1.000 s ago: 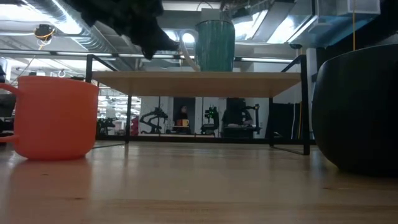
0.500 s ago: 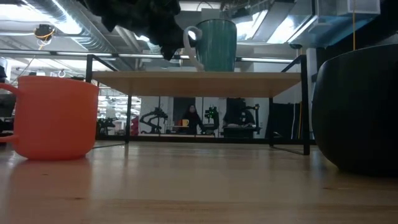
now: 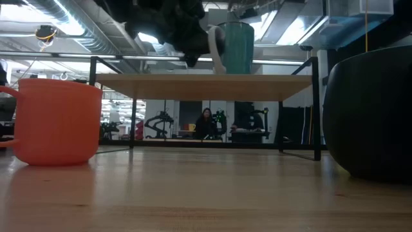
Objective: Stack small to large cups/mugs on shelf
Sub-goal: Put the blue and white mug on the shelf
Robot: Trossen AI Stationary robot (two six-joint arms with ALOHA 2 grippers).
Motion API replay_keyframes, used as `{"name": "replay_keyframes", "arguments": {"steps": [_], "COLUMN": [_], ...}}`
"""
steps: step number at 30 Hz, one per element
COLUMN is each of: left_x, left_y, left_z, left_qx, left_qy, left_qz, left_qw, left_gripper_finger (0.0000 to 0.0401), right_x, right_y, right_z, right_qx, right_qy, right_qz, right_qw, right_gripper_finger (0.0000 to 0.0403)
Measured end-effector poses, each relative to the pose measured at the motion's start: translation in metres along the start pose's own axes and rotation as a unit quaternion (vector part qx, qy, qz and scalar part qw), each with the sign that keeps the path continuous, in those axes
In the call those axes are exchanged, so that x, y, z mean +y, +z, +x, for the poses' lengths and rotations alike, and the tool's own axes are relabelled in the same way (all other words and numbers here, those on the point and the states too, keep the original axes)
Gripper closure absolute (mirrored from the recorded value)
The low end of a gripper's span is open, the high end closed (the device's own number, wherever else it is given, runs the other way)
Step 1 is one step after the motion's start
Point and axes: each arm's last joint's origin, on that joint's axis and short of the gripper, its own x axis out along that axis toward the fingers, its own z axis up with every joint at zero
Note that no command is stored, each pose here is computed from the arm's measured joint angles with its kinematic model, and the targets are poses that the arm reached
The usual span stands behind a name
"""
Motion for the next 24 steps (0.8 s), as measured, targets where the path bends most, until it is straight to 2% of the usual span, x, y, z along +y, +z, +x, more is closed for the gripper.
{"name": "replay_keyframes", "arguments": {"steps": [8,12,18,24], "left_x": [-0.004,-0.002,-0.002,0.002], "left_y": [0.012,0.005,-0.007,-0.009], "left_z": [0.013,0.013,0.012,0.007], "left_qx": [-0.012,0.022,0.077,0.097], "left_qy": [-0.026,-0.004,0.002,0.032], "left_qz": [0.012,0.015,0.018,0.03], "left_qw": [1.0,1.0,0.997,0.994], "left_gripper_finger": [0.0401,0.0401,0.0401,0.0401], "right_x": [0.0,0.0,0.0,0.0], "right_y": [-0.001,-0.001,-0.002,-0.002], "right_z": [-0.001,-0.001,-0.002,-0.002], "right_qx": [-0.007,-0.008,-0.007,-0.007], "right_qy": [-0.003,-0.002,-0.001,-0.002], "right_qz": [0.006,0.005,0.002,-0.009], "right_qw": [1.0,1.0,1.0,1.0], "right_gripper_finger": [0.0391,0.0391,0.0391,0.0391]}}
